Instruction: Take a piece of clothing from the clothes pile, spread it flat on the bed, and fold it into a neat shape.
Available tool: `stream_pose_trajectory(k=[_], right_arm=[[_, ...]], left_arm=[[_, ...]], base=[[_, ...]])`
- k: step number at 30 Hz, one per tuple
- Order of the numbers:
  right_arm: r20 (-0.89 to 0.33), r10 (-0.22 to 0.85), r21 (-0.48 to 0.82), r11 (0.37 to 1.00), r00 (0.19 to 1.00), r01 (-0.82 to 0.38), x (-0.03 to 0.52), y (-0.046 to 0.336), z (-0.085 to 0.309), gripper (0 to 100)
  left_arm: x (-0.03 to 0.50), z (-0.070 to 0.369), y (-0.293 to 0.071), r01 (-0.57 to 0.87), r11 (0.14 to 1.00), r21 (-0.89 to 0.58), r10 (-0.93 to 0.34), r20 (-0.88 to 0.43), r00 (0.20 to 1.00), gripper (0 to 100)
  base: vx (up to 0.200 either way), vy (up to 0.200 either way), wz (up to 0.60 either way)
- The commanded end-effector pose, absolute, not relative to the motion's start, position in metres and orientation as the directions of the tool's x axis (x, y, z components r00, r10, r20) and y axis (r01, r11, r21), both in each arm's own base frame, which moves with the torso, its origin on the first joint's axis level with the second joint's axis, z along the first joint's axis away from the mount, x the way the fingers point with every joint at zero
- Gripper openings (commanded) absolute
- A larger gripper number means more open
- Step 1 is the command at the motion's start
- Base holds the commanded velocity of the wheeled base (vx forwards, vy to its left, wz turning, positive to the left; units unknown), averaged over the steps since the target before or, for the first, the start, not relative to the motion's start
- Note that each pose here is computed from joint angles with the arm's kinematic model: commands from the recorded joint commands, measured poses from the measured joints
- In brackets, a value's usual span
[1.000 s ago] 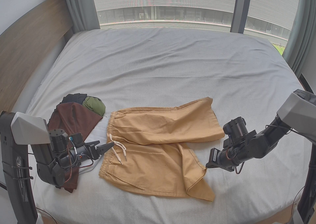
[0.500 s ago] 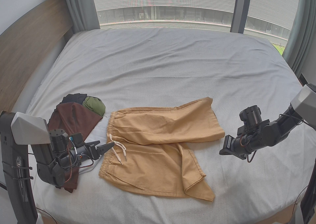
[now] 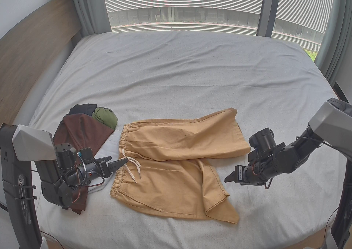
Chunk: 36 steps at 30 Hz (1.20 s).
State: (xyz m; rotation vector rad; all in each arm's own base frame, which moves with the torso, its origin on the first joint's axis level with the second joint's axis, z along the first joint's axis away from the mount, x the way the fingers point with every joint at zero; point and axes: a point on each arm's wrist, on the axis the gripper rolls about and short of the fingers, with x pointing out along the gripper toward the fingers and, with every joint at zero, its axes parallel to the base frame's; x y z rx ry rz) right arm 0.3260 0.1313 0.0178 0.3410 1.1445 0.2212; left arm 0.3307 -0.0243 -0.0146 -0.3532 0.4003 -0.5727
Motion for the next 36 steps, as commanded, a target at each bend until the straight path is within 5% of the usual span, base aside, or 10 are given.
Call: stream_pose_trajectory(k=[1,25,26,36], right_arm=[[-0.870,0.313,0.331,0.943,0.380,-0.019,0.322,0.143,0.006,100],[-0.881,0.337,0.366,0.930,0.331,0.025,0.318,0.173,-0.012,100],[-0.882,0.337,0.365,0.930,0.330,0.027,0.318,0.173,-0.012,0],[-0.881,0.337,0.366,0.930,0.331,0.030,0.319,0.173,-0.012,0]], left_arm=[[0.331,-0.015,-0.024,0.448,0.785,-0.428,-0.583,-0.266,0.768,100],[0.331,-0.015,-0.024,0.447,0.786,-0.428,-0.582,-0.266,0.769,100],[0.331,-0.015,-0.024,0.447,0.786,-0.428,-0.582,-0.266,0.769,100],[0.331,-0.015,-0.024,0.447,0.785,-0.428,-0.583,-0.267,0.767,100]], base=[[0.000,0.000,0.00],[0.000,0.000,0.00],[0.000,0.000,0.00],[0.000,0.000,0.00]])
